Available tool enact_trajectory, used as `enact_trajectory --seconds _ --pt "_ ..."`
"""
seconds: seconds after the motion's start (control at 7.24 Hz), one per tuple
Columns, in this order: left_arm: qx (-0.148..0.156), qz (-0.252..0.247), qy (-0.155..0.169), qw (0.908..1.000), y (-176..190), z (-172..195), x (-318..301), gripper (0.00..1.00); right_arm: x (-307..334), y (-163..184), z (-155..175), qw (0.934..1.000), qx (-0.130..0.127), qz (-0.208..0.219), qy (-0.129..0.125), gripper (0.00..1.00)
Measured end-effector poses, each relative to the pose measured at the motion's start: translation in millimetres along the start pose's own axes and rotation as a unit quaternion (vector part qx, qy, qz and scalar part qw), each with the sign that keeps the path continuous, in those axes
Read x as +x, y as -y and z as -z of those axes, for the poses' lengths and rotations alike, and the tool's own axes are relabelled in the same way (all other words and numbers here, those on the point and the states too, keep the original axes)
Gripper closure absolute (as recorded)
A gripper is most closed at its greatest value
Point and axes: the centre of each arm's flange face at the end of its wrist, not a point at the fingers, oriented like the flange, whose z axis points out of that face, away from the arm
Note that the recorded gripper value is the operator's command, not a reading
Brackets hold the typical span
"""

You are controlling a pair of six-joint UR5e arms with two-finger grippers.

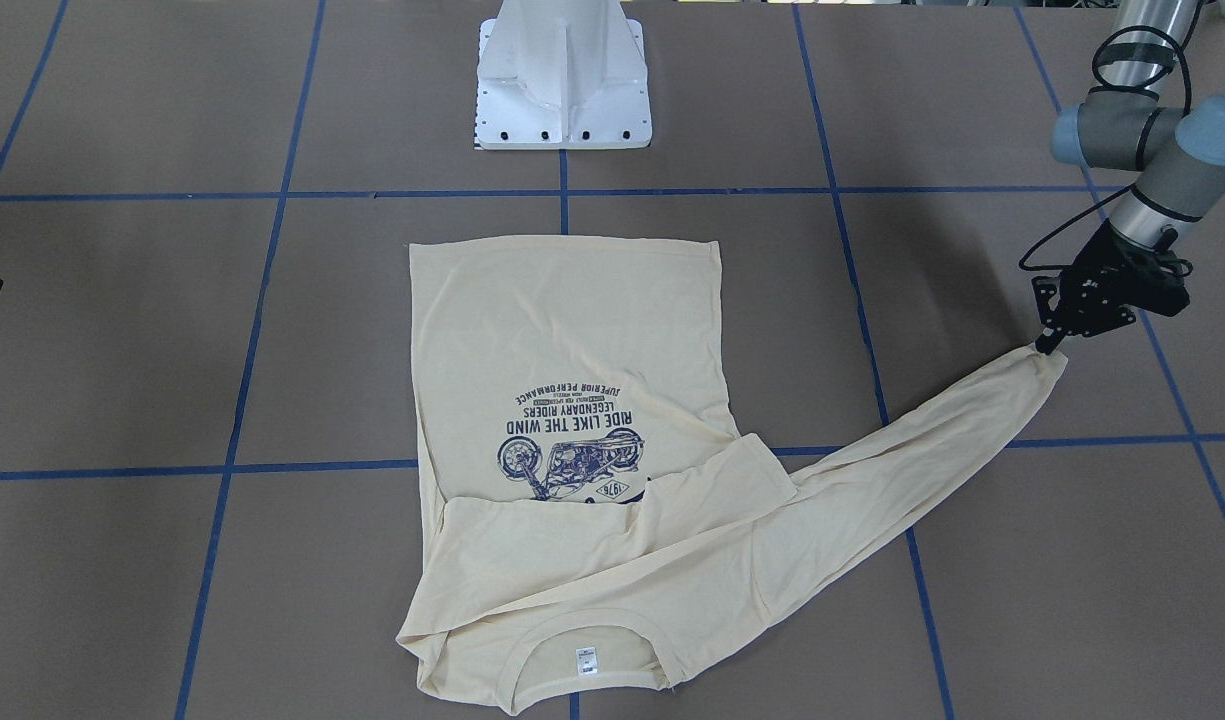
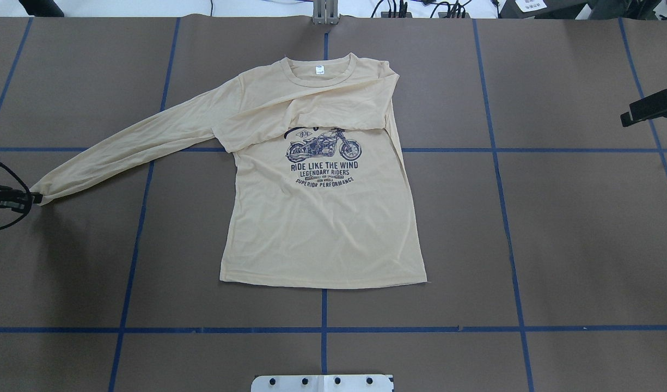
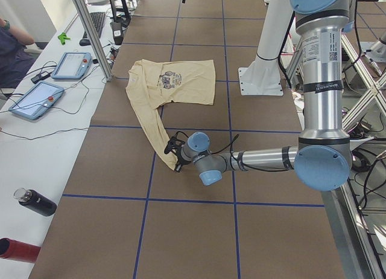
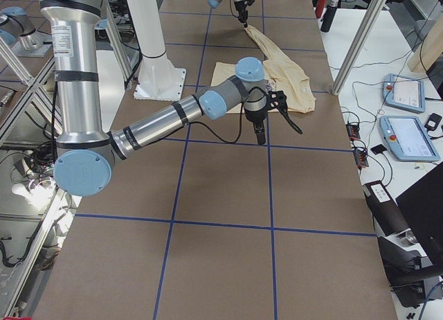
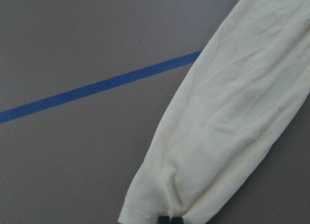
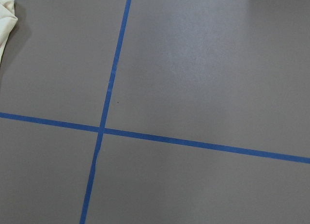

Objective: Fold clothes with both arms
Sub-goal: 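Lower the left gripper onto the other sleeve cuff and grasp it, then carry the sleeve across the shirt body toward the collar, release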

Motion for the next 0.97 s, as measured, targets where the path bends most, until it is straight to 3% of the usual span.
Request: enact_trajectory --seconds 0.55,0.69,0.97 --pt "-0.020 -0.004 -0.042 0.9989 34 12 33 1.00 -1 1 0 1.0000 0.001 -0.002 0.001 0.00" --pt "-0.025 0.002 -0.037 0.9990 66 10 51 1.00 -1 1 0 1.0000 0.001 -0.003 0.001 0.00" --pt "-0.037 0.008 -0.023 0.9990 165 9 115 1.00 -1 1 0 1.0000 0.001 -0.004 0.001 0.00"
